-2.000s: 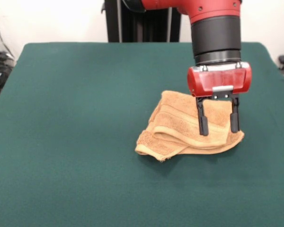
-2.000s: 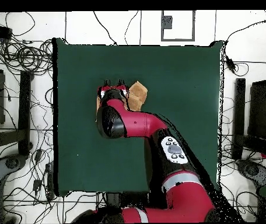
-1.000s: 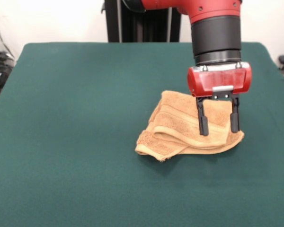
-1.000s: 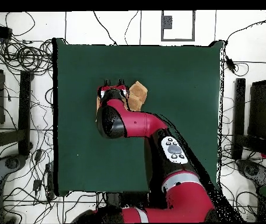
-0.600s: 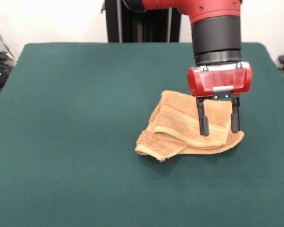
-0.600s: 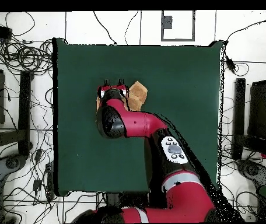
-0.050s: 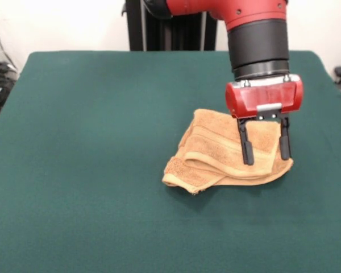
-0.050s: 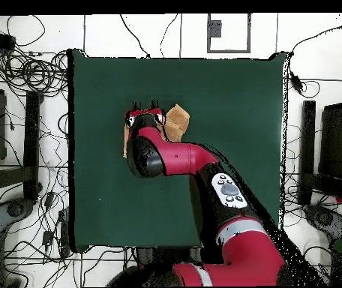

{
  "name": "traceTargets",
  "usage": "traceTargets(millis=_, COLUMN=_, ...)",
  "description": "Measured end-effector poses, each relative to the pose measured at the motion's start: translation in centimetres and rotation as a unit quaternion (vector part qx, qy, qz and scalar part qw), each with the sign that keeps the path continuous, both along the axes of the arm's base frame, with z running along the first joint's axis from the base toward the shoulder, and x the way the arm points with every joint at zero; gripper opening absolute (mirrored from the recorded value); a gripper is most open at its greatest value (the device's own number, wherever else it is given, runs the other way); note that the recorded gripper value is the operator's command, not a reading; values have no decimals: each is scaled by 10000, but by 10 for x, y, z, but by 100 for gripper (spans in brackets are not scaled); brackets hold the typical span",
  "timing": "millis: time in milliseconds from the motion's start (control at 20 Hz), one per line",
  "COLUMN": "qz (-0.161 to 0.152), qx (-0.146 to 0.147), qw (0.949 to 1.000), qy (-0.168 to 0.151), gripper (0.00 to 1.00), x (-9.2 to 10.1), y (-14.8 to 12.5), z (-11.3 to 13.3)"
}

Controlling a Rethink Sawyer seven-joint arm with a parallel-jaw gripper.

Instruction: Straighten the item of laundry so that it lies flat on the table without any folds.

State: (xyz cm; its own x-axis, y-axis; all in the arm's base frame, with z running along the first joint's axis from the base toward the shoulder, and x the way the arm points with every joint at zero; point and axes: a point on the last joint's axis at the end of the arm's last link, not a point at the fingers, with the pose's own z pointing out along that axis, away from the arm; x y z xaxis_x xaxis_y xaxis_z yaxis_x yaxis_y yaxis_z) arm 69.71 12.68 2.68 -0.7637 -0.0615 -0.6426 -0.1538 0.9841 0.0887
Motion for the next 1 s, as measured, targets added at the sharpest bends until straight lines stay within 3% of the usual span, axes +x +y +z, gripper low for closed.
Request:
traceTargets(millis=200, qz=347, qx=350, qw=9986, qy=-165, gripper=100, x=7, y=-5, z=-8)
traceTargets(millis=550, qz=469, qx=814, qw=9956, qy=-73, gripper=100, x=10, y=-17, z=-35)
traceTargets(millis=1000, qz=744, qx=1170, qw=9903, qy=111, gripper=100, x=-1, y=23, z=-50)
